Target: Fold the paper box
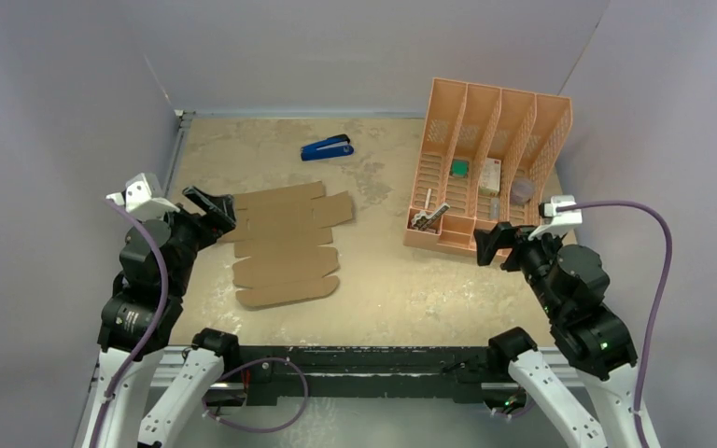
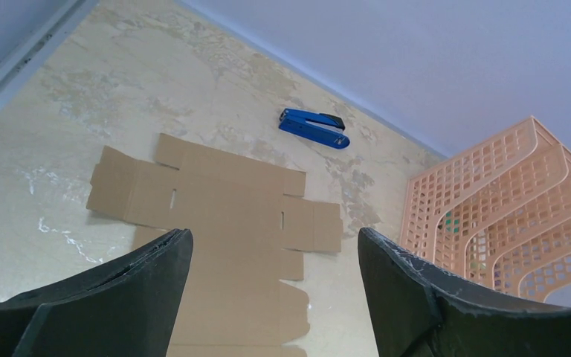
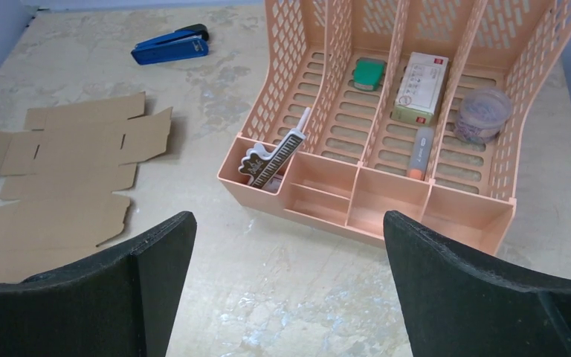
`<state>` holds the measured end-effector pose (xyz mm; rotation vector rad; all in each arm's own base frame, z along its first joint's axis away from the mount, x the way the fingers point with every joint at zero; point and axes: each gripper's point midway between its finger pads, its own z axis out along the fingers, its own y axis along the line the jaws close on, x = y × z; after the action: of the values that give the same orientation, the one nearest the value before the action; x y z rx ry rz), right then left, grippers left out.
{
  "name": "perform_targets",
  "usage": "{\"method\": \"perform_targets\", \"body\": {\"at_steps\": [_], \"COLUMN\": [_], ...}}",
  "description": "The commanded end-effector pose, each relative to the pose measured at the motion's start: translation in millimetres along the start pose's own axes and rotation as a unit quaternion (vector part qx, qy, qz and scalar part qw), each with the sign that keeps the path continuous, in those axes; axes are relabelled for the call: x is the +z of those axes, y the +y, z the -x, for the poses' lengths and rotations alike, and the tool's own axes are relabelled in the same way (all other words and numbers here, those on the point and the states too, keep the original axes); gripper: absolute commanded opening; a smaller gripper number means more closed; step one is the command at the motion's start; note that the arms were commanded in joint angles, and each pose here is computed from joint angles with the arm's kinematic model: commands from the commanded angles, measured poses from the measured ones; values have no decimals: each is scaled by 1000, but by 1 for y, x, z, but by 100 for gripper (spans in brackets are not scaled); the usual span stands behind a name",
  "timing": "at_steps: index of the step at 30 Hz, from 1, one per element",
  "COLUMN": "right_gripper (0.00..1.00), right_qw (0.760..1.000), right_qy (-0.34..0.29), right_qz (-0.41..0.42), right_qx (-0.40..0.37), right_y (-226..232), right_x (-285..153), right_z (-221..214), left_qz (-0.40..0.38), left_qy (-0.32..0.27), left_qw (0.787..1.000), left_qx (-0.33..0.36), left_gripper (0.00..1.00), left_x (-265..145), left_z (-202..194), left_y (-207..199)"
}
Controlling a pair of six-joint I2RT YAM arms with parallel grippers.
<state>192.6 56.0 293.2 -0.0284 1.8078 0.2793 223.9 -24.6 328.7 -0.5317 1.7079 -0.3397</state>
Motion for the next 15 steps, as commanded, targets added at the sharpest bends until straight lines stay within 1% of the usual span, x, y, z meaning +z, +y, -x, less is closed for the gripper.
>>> {"method": "perform_targets", "body": {"at_steps": [1,5,8,11,15], "right_gripper": [99,99,99,99,99], "right_qw": [1000,1000,1000,999,996], "right_qy": [-19,-6,4,21,70], "right_qz": [-14,-20,-26,-29,-27], "right_qx": [10,11,17,28,58], "right_y": [-2,-2,-2,0,7], "right_x": [9,15,21,29,43], "right_z": [10,7,3,-2,-22], "left_qz": [-1,1,-1,18,27], "left_qy": [-31,-29,-17,6,49], "left_qw": [999,999,999,998,996], "left_qx": [21,31,42,56,67], "left_gripper": [82,82,83,83,87], "left_x": [0,3,10,21,42], "left_z": [20,20,12,-2,-31], "left_y": [-4,-5,-5,3,9]}}
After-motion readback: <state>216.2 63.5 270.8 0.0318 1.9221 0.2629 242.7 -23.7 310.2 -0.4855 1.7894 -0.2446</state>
